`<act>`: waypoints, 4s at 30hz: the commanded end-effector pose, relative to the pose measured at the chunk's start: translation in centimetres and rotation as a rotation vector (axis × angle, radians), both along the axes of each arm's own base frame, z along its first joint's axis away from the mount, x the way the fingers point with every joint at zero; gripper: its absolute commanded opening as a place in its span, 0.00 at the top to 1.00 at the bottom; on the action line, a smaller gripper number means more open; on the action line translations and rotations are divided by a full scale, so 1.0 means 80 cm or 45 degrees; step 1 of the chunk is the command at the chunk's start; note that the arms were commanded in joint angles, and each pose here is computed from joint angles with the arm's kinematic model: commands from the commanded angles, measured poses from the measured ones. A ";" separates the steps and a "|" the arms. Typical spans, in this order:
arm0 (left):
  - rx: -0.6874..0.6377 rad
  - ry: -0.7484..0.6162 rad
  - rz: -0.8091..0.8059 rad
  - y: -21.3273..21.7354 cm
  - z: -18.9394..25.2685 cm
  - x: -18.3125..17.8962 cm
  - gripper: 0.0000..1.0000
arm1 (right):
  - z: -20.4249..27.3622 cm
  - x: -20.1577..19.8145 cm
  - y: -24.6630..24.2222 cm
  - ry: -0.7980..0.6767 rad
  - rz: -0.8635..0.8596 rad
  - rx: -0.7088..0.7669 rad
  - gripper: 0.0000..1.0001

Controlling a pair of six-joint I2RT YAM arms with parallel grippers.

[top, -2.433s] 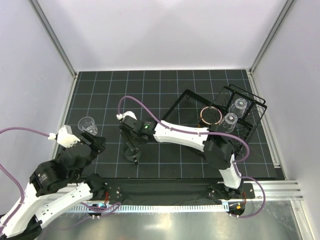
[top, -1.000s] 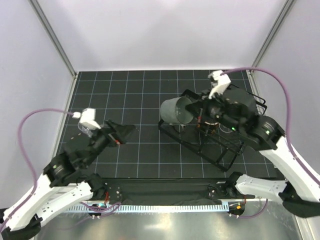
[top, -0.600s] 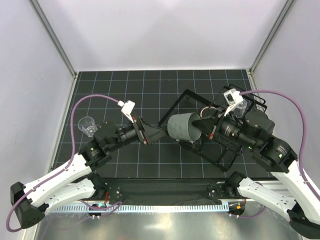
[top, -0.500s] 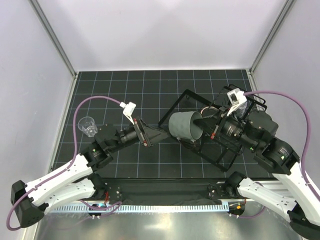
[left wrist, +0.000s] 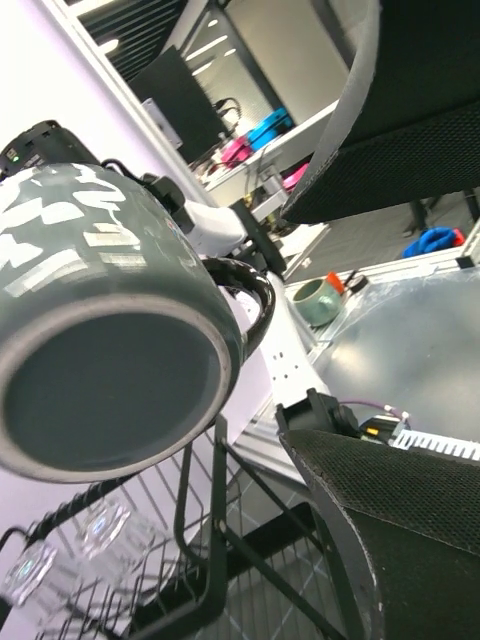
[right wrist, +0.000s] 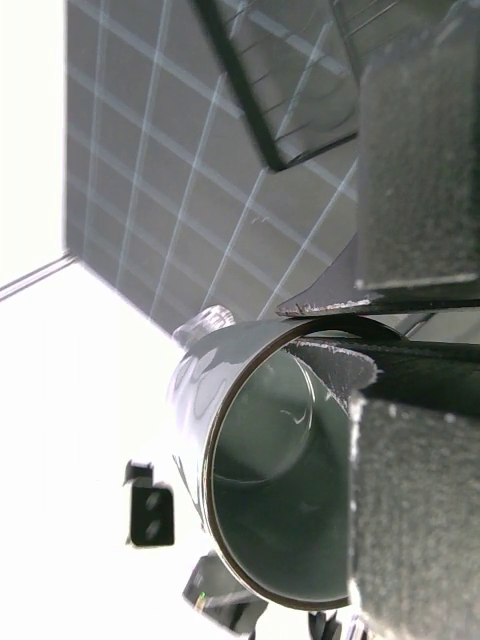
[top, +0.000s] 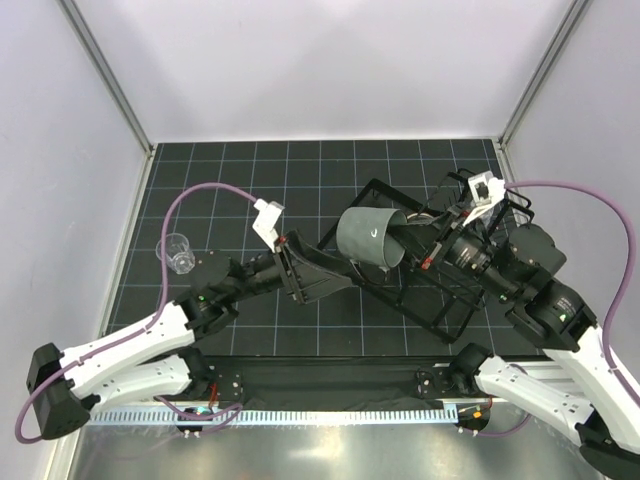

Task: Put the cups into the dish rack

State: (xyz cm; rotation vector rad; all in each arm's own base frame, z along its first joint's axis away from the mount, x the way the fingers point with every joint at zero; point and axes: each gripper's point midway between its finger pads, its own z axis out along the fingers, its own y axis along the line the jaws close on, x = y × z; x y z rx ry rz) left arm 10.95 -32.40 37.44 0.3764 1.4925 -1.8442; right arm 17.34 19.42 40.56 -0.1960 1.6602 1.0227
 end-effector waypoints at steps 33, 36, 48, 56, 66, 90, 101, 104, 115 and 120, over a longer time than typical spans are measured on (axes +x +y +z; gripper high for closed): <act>-0.336 -0.163 -0.195 -0.053 0.095 -0.040 1.00 | 0.037 -0.035 -0.009 -0.285 0.092 0.381 0.81; -0.260 -0.166 -0.172 -0.059 0.083 -0.035 1.00 | 0.015 -0.023 -0.025 -0.170 -0.034 0.256 0.45; 0.528 -0.111 0.675 0.009 0.034 0.110 1.00 | -0.059 -0.020 -0.155 0.043 -0.538 -0.379 0.35; 1.096 -0.081 1.017 0.030 -0.060 0.193 1.00 | -0.053 -0.039 -0.204 0.137 -0.692 -0.451 0.35; 1.356 -0.047 1.045 -0.038 -0.162 0.270 1.00 | -0.058 -0.054 -0.226 0.177 -0.714 -0.559 0.34; 1.333 0.099 0.576 -0.197 -0.298 0.270 1.00 | -0.060 -0.068 -0.220 0.237 -0.647 -0.537 0.28; 1.233 0.083 0.377 -0.247 -0.310 0.231 1.00 | -0.056 -0.076 -0.219 0.192 -0.615 -0.450 0.28; 1.234 0.100 0.376 -0.248 -0.312 0.228 1.00 | -0.056 -0.075 -0.216 0.199 -0.613 -0.456 0.28; 1.345 0.223 0.353 -0.238 -0.345 0.231 1.00 | -0.075 -0.064 -0.190 0.265 -0.504 -0.607 0.13; 1.387 0.228 0.373 -0.229 -0.353 0.231 1.00 | -0.067 -0.063 -0.191 0.272 -0.525 -0.585 0.00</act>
